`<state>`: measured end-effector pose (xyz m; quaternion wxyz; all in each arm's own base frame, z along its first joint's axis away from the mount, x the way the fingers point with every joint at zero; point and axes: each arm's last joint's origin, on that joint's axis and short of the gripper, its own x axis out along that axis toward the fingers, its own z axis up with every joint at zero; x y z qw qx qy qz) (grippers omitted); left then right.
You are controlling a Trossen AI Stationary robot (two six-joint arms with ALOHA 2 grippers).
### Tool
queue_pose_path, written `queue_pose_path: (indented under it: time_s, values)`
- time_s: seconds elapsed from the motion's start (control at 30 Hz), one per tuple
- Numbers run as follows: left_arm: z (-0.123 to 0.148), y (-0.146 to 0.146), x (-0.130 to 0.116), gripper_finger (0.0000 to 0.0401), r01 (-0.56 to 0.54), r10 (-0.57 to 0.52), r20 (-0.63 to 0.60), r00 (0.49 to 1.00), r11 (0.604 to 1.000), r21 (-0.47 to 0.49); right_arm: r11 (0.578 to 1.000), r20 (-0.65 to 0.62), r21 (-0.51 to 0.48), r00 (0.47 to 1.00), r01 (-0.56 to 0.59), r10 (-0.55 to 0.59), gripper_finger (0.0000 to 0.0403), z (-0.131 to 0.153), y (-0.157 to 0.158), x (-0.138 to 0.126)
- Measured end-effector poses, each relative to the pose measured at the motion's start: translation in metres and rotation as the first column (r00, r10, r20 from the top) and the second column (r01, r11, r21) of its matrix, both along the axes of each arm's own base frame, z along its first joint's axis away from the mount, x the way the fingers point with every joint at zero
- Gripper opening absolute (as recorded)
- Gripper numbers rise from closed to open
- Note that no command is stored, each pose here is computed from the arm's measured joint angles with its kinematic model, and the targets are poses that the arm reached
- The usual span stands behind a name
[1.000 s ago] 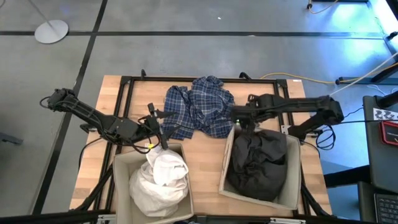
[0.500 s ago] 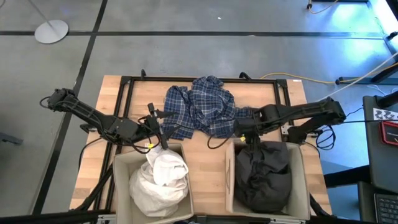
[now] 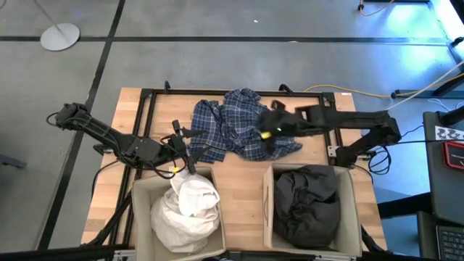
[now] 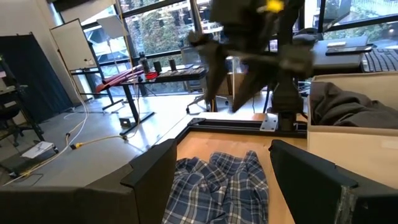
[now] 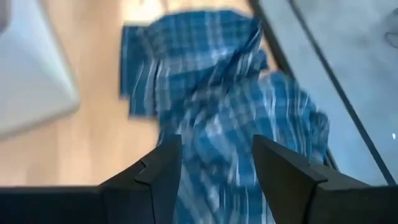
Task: Sort clothes
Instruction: Put the blue checkered shirt into the right laundry organizer
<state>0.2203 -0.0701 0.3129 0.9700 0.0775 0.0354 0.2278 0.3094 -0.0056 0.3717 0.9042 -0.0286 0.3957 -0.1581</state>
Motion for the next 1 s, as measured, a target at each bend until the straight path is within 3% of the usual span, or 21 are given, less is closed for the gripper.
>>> queue_pose_path:
  time_s: [0.1, 0.3, 0.53, 0.8, 1.0]
  values:
    - [0.000, 0.000, 0.000, 0.0251, 0.000, 0.000, -0.004, 1.000, 1.000, 0.001, 0.999, 0.010, -0.006, 0.999, 0.045, -0.045, 0.0198, -0.018, -0.017, 0.020]
    - [0.000, 0.000, 0.000, 0.0251, 0.000, 0.000, -0.005, 1.000, 1.000, 0.003, 0.991, -0.161, 0.034, 0.980, 0.127, -0.120, 0.0198, -0.080, -0.047, 0.048]
    - [-0.001, 0.000, 0.000, 0.0251, 0.000, 0.000, -0.007, 1.000, 1.000, 0.003, 0.979, -0.275, 0.079, 0.948, 0.188, -0.160, 0.0198, -0.143, -0.060, 0.078]
    - [-0.001, 0.000, 0.000, 0.0251, 0.000, 0.000, -0.014, 1.000, 1.000, 0.006, 0.963, -0.388, 0.105, 0.902, 0.248, -0.190, 0.0198, -0.193, -0.077, 0.089]
    - [-0.001, 0.000, 0.000, 0.0251, 0.000, 0.000, -0.014, 1.000, 1.000, 0.006, 0.963, -0.410, 0.092, 0.891, 0.252, -0.194, 0.0198, -0.210, -0.082, 0.093]
